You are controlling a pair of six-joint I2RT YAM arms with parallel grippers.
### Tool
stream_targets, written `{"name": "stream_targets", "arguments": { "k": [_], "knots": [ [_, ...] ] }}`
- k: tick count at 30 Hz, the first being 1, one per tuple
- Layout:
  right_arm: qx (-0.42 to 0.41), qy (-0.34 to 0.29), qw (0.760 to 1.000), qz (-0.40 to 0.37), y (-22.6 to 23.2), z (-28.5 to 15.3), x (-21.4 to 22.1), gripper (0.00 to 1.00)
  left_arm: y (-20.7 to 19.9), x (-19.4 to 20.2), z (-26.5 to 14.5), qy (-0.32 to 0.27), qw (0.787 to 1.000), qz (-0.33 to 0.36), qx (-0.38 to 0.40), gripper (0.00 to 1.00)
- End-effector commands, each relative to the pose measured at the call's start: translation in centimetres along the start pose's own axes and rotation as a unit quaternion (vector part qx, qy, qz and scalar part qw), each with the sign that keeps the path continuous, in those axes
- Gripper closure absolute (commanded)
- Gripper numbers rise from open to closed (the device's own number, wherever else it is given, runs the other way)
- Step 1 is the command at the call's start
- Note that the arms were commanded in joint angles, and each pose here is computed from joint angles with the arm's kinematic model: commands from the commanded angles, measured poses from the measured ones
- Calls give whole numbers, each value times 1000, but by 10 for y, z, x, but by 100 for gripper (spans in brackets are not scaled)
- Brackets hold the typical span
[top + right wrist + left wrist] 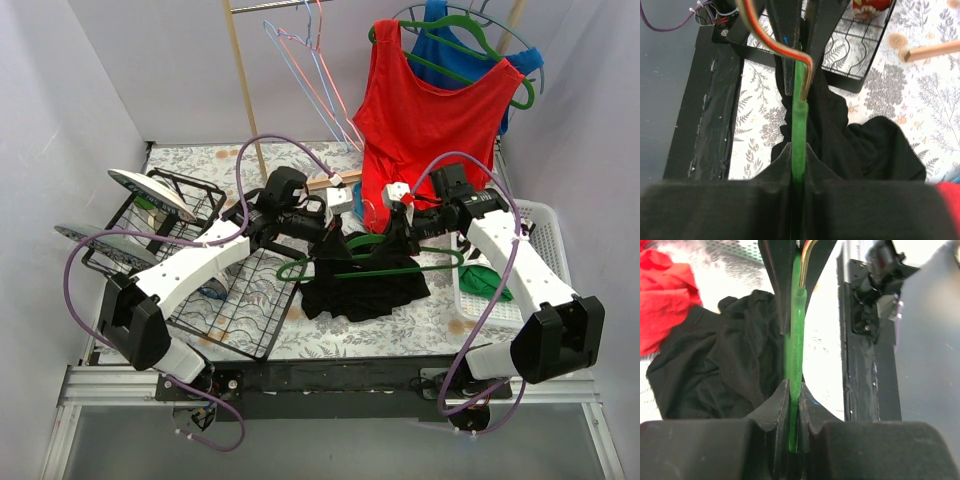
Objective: Place the tank top on the hanger
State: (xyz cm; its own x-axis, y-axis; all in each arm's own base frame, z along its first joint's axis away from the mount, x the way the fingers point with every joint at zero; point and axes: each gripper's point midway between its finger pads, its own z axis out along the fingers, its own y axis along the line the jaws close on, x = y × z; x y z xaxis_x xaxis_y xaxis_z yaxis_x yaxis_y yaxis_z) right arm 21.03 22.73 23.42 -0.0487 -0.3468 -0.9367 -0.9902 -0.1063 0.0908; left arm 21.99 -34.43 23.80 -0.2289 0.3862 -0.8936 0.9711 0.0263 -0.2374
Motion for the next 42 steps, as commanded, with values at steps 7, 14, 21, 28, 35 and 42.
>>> {"name": "stream_targets", "arguments": {
  "k": [7, 14, 21, 28, 35, 42],
  "knots": [
    [158, 6, 987, 22, -46, -44, -34, 47, 12, 13, -22, -46, 986, -99, -129, 100],
    [273, 18, 961, 38, -55, -96, -26, 44, 12, -5, -42, -119, 973, -103, -168, 100],
    [255, 69, 962, 76, -25, -84, 41, 45, 21, -16, -62, -165, 955, -112, -219, 100],
    [242, 97, 959, 113, -13, -78, 89, 53, 22, -1, -61, -176, 947, -143, -226, 100],
    [164, 153, 974, 32, -4, -59, 145, 56, 23, -6, -62, -202, 941, -151, -226, 100],
    [155, 200, 967, -4, -26, -41, 167, 56, 22, -8, -64, -206, 940, -151, -228, 100]
  ]
}}
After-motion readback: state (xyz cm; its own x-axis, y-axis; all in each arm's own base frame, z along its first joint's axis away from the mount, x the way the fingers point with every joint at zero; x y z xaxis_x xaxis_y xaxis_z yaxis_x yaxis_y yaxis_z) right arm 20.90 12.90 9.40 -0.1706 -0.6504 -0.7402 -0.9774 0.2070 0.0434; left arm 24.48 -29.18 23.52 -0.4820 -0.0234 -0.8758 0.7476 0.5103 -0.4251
